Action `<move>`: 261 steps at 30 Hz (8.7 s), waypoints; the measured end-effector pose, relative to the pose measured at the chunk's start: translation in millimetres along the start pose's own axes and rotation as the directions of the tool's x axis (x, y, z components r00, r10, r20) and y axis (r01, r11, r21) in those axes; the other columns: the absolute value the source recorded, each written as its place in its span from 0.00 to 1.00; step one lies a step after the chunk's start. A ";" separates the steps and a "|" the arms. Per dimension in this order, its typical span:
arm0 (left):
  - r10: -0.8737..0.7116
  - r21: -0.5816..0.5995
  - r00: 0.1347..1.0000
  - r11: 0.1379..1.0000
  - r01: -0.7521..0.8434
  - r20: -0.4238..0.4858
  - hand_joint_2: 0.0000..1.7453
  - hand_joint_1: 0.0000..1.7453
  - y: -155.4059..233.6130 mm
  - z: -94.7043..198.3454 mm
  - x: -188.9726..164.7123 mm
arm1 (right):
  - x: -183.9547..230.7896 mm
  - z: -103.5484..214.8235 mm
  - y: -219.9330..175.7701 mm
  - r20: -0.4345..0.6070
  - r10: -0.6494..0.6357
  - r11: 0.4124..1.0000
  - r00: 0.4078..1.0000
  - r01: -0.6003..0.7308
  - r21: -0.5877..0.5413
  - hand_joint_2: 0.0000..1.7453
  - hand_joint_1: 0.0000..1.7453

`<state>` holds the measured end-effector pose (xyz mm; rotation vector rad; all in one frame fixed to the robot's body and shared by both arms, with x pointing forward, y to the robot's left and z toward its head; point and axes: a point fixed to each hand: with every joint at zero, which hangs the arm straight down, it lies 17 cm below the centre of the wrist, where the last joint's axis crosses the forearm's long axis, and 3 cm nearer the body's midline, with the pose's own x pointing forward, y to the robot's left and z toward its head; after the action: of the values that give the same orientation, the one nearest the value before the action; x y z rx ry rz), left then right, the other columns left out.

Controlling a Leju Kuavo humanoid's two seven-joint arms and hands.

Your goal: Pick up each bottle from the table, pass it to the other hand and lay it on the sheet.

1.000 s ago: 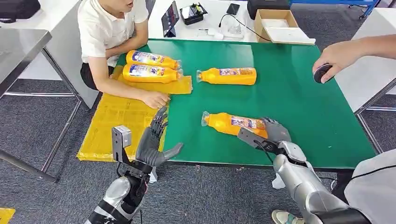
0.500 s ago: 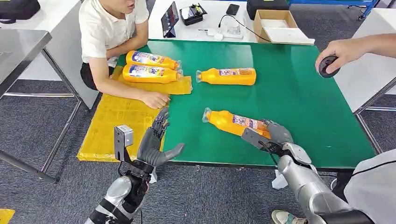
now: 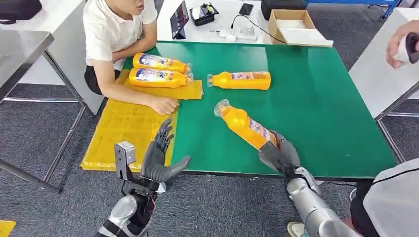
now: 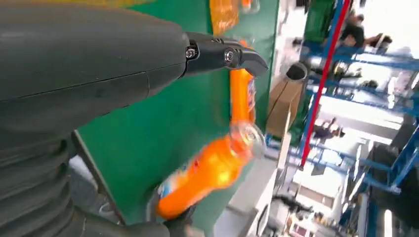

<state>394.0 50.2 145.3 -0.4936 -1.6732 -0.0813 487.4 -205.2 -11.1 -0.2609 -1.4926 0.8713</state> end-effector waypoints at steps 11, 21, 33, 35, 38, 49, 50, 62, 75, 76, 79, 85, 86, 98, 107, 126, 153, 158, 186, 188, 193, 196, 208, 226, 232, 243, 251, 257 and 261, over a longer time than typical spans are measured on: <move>0.133 0.007 0.989 0.991 -0.133 -0.057 1.00 0.00 -4.7 25.6 -14.3 | 63.8 14.4 25.9 0.172 -0.166 0.981 0.971 0.180 -0.069 1.00 1.00; 0.223 -0.060 0.970 0.972 -0.229 -0.095 1.00 0.00 -20.5 31.3 -15.3 | 152.1 27.7 71.4 0.346 -0.254 0.964 0.903 0.264 0.019 1.00 1.00; 0.229 -0.115 0.969 0.964 -0.238 -0.089 1.00 0.00 -36.5 21.7 -5.8 | 200.1 29.6 110.6 0.405 -0.273 0.962 0.873 0.237 0.138 1.00 1.00; 0.227 -0.120 0.970 0.964 -0.236 -0.085 1.00 0.00 -38.5 20.8 -5.0 | 209.5 28.0 115.4 0.412 -0.280 0.959 0.867 0.235 0.156 1.00 1.00; 0.198 -0.124 0.978 0.971 -0.205 -0.066 1.00 0.00 -42.2 18.4 -2.2 | 220.5 23.1 118.4 0.416 -0.289 0.956 0.862 0.235 0.176 1.00 1.00; 0.133 -0.102 0.991 0.986 -0.134 -0.020 1.00 0.00 -37.4 5.6 3.1 | 234.6 13.1 130.7 0.410 -0.296 0.949 0.863 0.216 0.230 1.00 1.00; 0.130 -0.102 0.991 0.986 -0.131 -0.020 1.00 0.00 -37.5 4.9 3.0 | 236.0 13.1 132.3 0.410 -0.297 0.948 0.862 0.216 0.234 1.00 1.00; 0.122 -0.099 0.992 0.987 -0.123 -0.022 1.00 0.00 -36.7 3.7 0.9 | 234.8 12.6 138.7 0.400 -0.297 0.946 0.867 0.208 0.249 1.00 1.00; 0.186 -0.066 0.982 0.980 -0.186 -0.009 1.00 1.00 -29.6 0.1 4.6 | 242.6 18.5 156.6 0.395 -0.312 0.932 0.864 0.198 0.304 1.00 1.00; 0.194 -0.066 0.981 0.979 -0.194 -0.008 1.00 1.00 -29.2 0.1 5.0 | 243.6 19.4 157.7 0.396 -0.320 0.929 0.861 0.202 0.311 1.00 1.00; 0.229 -0.074 0.973 0.971 -0.229 -0.013 1.00 1.00 -28.8 3.0 5.0 | 248.5 23.0 161.7 0.399 -0.351 0.915 0.847 0.220 0.338 1.00 1.00; 0.266 -0.076 0.964 0.961 -0.266 -0.010 1.00 1.00 -21.9 6.4 7.2 | 259.4 25.9 167.5 0.392 -0.401 0.893 0.828 0.257 0.370 1.00 0.00; 0.267 -0.078 0.964 0.960 -0.267 -0.012 1.00 1.00 -21.8 6.4 7.1 | 260.8 26.3 168.4 0.392 -0.405 0.890 0.826 0.259 0.374 1.00 0.00; 0.202 -0.054 0.979 0.978 -0.201 0.019 1.00 1.00 -13.4 -1.4 13.0 | 266.5 35.1 151.5 0.481 -0.398 0.916 0.781 0.311 0.254 1.00 0.00; 0.049 0.093 0.998 0.994 -0.051 0.025 1.00 1.00 45.3 1.7 5.3 | 215.0 66.1 89.7 0.501 -0.231 0.940 0.834 0.324 -0.105 0.00 0.00; -0.820 0.430 0.572 0.508 0.746 -0.024 1.00 1.00 147.1 -8.0 39.7 | 223.0 100.2 49.1 0.532 -0.177 0.878 0.828 0.377 -0.295 0.00 0.00; -0.961 -0.358 -0.180 -0.096 0.929 -0.210 1.00 1.00 188.7 -65.5 -106.6 | 289.7 98.5 95.0 0.625 -0.352 0.889 0.697 0.458 -0.011 0.00 0.00; -0.958 -0.403 -0.193 -0.094 0.910 -0.213 1.00 0.41 189.1 -66.5 -110.8 | 288.6 97.9 98.9 0.619 -0.359 0.889 0.699 0.457 -0.001 0.00 0.00; -0.794 -0.459 0.581 0.589 0.665 -0.178 1.00 0.00 57.9 -67.7 -126.4 | 269.2 92.5 108.2 0.566 -0.369 0.881 0.737 0.471 -0.039 0.00 0.00; -0.768 -0.441 0.616 0.622 0.647 -0.178 1.00 0.00 54.5 -68.1 -123.0 | 268.2 93.0 109.1 0.565 -0.368 0.883 0.739 0.468 -0.038 0.00 0.00; -0.626 -0.391 0.758 0.754 0.528 -0.184 1.00 0.00 42.8 -64.8 -111.4 | 264.1 93.5 108.1 0.559 -0.364 0.883 0.745 0.467 -0.049 0.00 0.00; -0.489 -0.283 0.856 0.855 0.434 -0.167 1.00 0.00 41.3 -64.4 -89.9 | 257.3 95.6 107.7 0.549 -0.356 0.883 0.757 0.464 -0.068 0.00 0.00; -0.246 -0.051 0.969 0.968 0.245 -0.016 1.00 0.00 38.2 -28.2 -27.8 | 247.9 104.5 102.1 0.535 -0.373 0.865 0.758 0.493 -0.095 1.00 0.00; -0.291 0.168 0.934 0.951 0.259 0.205 1.00 0.00 48.0 24.3 51.0 | 148.3 101.5 -3.9 0.348 0.207 0.868 0.914 -0.007 -0.497 1.00 0.00; -0.284 0.143 0.933 0.956 0.257 0.222 1.00 0.00 36.9 29.5 55.5 | 119.8 92.5 -10.4 0.231 0.305 0.858 0.924 -0.161 -0.487 1.00 0.00; -0.276 0.078 0.933 0.961 0.265 0.230 1.00 0.00 10.8 29.4 58.4 | 63.0 48.8 -11.6 0.088 0.343 0.899 0.935 -0.299 -0.321 1.00 0.00; -0.266 -0.018 0.935 0.961 0.278 0.235 1.00 0.00 -21.2 11.6 58.6 | 37.3 1.0 -46.7 -0.002 0.366 0.893 0.930 -0.352 -0.281 1.00 0.00; -0.269 -0.058 0.941 0.957 0.286 0.207 1.00 0.00 -32.0 6.9 48.1 | 17.3 -10.5 -53.8 -0.068 0.394 0.889 0.917 -0.398 -0.224 1.00 0.00; -0.271 -0.086 0.943 0.953 0.291 0.194 1.00 0.00 -38.9 3.8 42.6 | 6.3 -15.9 -53.0 -0.107 0.421 0.885 0.901 -0.434 -0.167 1.00 0.00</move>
<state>373.0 27.9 194.3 -0.3508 -1.9175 -0.3531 519.3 -231.7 26.1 -0.7773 -1.4782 1.0578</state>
